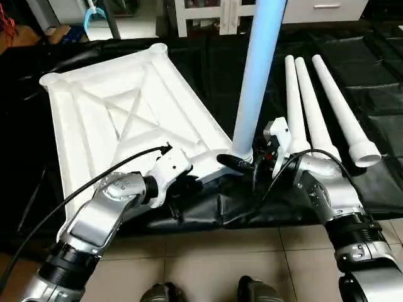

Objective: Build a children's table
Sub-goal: Rotate leg to tighten

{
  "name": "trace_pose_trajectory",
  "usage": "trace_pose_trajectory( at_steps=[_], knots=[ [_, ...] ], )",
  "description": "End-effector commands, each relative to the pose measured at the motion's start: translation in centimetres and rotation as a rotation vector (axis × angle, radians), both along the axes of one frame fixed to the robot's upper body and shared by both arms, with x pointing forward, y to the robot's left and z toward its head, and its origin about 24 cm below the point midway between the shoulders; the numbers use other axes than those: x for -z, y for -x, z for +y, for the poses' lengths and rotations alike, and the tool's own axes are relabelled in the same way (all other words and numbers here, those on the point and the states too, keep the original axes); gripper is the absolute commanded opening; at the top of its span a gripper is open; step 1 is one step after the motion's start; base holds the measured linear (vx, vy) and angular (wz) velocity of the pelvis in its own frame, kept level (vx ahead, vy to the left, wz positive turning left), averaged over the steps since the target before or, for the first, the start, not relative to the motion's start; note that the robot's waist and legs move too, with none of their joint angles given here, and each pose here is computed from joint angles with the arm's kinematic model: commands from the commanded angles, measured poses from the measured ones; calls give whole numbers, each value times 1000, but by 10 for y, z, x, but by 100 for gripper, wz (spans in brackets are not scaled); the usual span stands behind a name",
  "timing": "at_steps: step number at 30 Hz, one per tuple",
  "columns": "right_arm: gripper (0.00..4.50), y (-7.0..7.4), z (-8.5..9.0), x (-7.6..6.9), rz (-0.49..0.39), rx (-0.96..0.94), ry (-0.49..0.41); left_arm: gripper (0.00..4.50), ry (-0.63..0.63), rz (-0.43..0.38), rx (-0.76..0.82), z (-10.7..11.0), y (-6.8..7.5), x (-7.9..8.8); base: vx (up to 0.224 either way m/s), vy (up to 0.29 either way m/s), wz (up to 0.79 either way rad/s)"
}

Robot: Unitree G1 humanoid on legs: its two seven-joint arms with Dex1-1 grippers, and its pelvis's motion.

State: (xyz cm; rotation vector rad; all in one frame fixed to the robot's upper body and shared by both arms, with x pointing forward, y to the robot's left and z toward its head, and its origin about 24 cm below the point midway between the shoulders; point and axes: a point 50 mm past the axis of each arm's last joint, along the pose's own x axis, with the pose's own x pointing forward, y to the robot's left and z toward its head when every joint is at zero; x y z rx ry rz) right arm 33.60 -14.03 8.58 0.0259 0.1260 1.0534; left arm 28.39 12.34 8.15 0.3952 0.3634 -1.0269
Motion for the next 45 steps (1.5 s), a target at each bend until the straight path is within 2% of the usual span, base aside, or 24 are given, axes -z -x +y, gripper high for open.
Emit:
trace_pose_trajectory(
  at_steps=[1,6,8,16,21,30,34,39,45],
  knots=[
    [432,2,-1,-3,-2,-27,0,0,-2,71,77,-7,11,11,0,0,0],
    [417,2,-3,5,10,-32,38,0,-1,80,95,-6,13,10,0,0,0],
    [389,2,-4,6,5,-28,60,0,-2,79,94,-6,13,10,0,0,0],
    [334,5,-7,9,9,-54,97,0,-3,77,90,-6,13,10,0,0,0],
    [296,3,-7,9,7,-30,73,0,-2,78,92,-6,13,10,0,0,0],
    [285,1,-2,18,42,79,19,0,3,69,71,-7,11,9,0,0,0],
    [285,-1,8,28,61,191,27,0,5,44,12,-12,5,8,0,0,0],
    [284,-9,36,42,97,390,78,0,29,2,-130,-30,-9,6,0,0,0],
    [284,-14,74,46,108,550,84,0,36,-65,-307,-42,-27,1,0,0,0]
  ],
)
